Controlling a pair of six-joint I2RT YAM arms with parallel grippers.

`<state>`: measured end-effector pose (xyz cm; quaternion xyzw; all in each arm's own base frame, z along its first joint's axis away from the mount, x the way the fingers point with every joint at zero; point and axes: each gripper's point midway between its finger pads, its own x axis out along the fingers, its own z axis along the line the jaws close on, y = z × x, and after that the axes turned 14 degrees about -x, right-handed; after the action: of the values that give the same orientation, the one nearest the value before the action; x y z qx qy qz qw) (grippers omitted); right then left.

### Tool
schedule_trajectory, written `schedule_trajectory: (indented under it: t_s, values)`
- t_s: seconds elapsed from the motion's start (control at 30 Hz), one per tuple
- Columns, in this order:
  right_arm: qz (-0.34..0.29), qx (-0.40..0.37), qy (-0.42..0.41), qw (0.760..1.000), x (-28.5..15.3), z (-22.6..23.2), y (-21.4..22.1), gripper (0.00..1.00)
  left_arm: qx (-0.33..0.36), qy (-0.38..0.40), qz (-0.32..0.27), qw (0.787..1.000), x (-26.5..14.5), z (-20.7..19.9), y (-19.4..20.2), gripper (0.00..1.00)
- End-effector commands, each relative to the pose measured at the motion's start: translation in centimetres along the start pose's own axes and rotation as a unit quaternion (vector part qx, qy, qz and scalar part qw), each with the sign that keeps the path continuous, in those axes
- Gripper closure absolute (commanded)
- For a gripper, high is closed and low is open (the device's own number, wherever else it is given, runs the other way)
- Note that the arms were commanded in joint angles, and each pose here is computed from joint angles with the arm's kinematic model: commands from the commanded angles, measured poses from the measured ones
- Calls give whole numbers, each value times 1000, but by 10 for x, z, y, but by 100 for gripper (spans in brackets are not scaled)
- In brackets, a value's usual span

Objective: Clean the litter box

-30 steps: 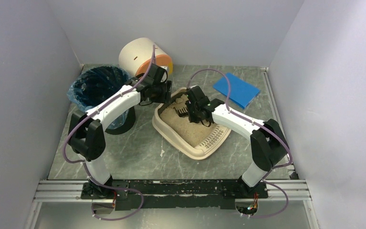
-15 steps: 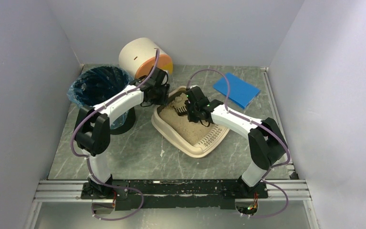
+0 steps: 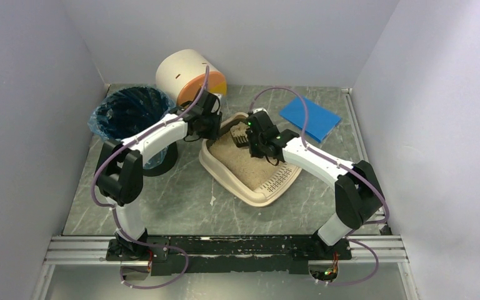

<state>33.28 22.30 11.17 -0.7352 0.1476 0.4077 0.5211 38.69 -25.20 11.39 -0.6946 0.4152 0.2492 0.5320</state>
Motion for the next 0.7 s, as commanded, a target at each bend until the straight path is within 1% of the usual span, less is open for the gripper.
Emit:
schedule_trajectory:
  t_s: [0.0, 0.17, 0.33, 0.4, 0.47, 0.6, 0.67]
  values:
    - [41, -21, -32, 998, -6, 11, 22, 100, 6, 49, 23, 999, -7, -17, 14, 65]
    - [87, -46, -41, 994, -19, 21, 40, 100, 7, 52, 27, 998, -11, -21, 21, 66]
    - [74, -46, -55, 995, -19, 30, 29, 100, -2, 64, 30, 997, -14, -23, 28, 66]
    - [83, -50, -62, 993, -12, 36, 28, 100, -4, 65, 31, 997, -14, -23, 29, 66]
    - [75, -45, -76, 993, -4, 44, 24, 100, -4, 64, 32, 997, -14, -23, 30, 66]
    - [45, -11, -44, 998, 14, 40, 9, 100, -5, 62, 32, 998, -13, -21, 30, 66]
    - [40, 4, -15, 999, 21, 32, 6, 100, -3, 60, 35, 998, -11, -20, 32, 66]
